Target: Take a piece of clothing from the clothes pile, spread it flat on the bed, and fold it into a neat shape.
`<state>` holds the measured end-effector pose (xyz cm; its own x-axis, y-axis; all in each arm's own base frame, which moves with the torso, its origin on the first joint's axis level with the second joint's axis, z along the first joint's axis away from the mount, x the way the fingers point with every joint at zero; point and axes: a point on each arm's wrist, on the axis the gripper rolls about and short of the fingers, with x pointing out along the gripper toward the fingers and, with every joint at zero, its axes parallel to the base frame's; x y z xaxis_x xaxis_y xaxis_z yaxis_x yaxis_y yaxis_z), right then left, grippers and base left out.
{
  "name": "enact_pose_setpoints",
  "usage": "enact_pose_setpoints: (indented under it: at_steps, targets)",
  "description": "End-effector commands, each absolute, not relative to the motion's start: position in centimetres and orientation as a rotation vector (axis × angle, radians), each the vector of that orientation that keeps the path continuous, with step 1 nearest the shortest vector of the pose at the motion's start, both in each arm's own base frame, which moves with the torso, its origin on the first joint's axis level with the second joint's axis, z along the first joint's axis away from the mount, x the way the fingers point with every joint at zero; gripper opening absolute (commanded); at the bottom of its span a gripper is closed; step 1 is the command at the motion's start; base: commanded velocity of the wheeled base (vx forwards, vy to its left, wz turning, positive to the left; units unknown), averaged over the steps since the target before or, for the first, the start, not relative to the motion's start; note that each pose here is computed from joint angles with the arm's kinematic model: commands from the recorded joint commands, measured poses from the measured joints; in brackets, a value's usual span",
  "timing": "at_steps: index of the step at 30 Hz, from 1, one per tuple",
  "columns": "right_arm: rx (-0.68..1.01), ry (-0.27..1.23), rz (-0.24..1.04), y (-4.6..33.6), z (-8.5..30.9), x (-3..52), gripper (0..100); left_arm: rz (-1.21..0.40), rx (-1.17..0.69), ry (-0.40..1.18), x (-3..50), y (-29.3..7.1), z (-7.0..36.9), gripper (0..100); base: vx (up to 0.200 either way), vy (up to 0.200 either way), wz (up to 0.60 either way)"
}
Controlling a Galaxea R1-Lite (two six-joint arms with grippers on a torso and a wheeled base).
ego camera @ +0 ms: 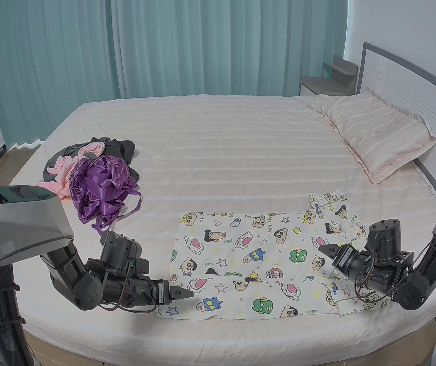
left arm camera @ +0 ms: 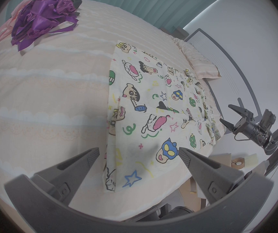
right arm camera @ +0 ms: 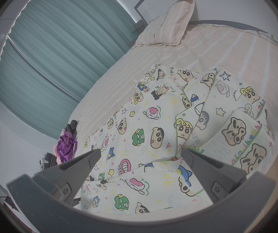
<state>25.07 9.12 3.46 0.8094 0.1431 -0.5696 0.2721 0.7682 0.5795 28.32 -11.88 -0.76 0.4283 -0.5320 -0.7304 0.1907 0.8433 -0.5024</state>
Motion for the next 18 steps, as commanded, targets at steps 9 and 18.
enact_pose_setpoints:
  at_steps: [9,18]
  targets:
    - [0.701,0.642,-0.076,9.17,3.30,25.07,100,-0.461,-0.369,1.051,28.10,-11.86,-1.05,100,0.000,0.000,0.00]
    - [0.701,0.642,-0.078,9.13,3.30,25.09,100,-0.421,-0.355,1.063,27.66,-11.51,-1.27,0,0.000,0.000,0.00]
